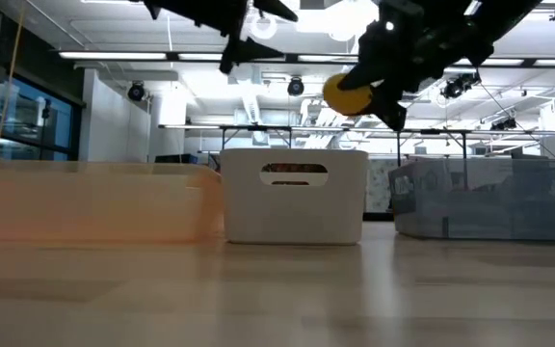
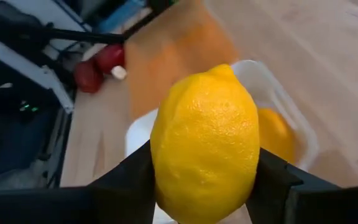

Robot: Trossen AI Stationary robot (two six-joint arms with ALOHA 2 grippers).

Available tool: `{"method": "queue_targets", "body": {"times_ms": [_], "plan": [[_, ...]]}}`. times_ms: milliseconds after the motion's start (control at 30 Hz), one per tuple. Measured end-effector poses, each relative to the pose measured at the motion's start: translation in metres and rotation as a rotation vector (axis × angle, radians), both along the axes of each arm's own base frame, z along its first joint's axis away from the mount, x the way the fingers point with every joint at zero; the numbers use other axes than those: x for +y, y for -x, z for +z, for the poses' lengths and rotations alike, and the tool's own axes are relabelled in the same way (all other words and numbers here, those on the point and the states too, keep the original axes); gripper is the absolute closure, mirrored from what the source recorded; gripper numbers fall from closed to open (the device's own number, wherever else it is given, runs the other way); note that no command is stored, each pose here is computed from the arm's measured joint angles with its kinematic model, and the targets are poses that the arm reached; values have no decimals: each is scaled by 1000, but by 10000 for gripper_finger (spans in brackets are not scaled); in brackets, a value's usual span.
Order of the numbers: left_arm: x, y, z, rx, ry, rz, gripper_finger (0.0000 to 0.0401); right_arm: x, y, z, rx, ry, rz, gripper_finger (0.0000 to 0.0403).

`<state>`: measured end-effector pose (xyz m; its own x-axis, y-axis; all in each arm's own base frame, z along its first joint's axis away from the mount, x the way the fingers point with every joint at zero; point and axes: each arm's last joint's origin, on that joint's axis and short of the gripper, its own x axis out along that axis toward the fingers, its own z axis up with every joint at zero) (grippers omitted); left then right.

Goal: Sort produce into baskets
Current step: Put the yellow lemon into the white bin

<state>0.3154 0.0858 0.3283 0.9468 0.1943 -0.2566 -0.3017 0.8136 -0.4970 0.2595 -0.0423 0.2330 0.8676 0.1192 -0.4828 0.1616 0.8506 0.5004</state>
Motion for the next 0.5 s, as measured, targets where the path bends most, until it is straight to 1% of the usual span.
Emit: {"method": "queue_targets", "body": {"times_ms": [167,333,400,500], "plan": [[8,26,28,-76,-74,84,105,12,-22,-12,50,19,19,205],[11,56,50,-104,-136,124,105,12,-47,-21,142,16,32,164],[7,70,56,-86,-160,115,105,10,-58,-17,164,38,50,148],[-1,91,62,-26,-200,100,105,8,-68,-5,242,72,83,131]]}}
